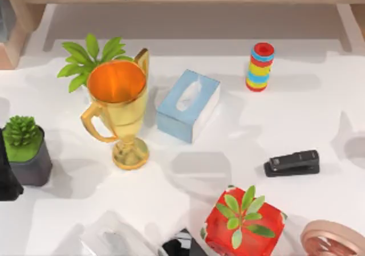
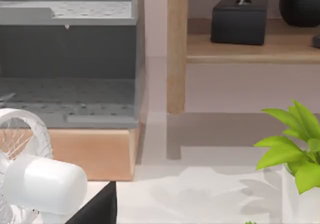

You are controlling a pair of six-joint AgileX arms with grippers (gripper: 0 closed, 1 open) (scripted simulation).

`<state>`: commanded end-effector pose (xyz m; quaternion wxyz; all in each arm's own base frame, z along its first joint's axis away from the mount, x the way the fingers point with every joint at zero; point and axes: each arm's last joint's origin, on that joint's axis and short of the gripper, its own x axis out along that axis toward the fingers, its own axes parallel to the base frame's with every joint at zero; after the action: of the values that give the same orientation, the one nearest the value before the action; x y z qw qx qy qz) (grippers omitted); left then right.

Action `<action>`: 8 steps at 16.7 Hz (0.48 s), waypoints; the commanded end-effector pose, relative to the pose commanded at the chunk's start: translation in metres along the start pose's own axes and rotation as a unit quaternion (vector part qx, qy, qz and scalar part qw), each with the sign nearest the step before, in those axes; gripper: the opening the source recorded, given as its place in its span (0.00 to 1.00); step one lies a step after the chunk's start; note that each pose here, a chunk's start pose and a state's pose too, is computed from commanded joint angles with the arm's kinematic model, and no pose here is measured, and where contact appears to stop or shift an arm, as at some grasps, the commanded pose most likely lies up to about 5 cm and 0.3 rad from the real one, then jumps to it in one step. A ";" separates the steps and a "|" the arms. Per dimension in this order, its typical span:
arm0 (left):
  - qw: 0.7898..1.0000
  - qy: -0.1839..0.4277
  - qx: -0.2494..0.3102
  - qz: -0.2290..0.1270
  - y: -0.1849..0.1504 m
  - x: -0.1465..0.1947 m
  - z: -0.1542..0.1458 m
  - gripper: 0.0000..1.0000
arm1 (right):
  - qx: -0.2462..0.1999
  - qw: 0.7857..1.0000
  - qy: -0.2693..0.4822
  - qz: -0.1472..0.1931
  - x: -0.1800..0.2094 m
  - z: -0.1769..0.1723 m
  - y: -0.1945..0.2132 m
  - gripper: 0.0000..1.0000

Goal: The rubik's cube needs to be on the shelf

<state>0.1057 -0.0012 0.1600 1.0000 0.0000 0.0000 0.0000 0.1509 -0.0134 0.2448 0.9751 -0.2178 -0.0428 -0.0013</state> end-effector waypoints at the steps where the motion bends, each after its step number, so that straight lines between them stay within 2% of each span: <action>1: 1.000 0.000 0.000 0.000 0.000 0.000 0.000 1.00 | -0.036 0.999 0.001 -0.001 0.015 0.005 -0.007 1.00; 5: 1.000 0.000 0.000 0.000 0.000 0.000 0.000 1.00 | -0.184 0.983 0.013 0.001 0.089 -0.003 -0.037 1.00; 8: 1.000 0.000 0.000 0.000 0.000 0.000 0.000 1.00 | -0.289 0.957 0.025 0.007 0.147 -0.039 -0.058 1.00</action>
<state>0.1057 -0.0012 0.1600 1.0000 0.0000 0.0000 0.0000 0.2997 -0.0801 0.2462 0.8712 -0.4906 -0.0145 -0.0123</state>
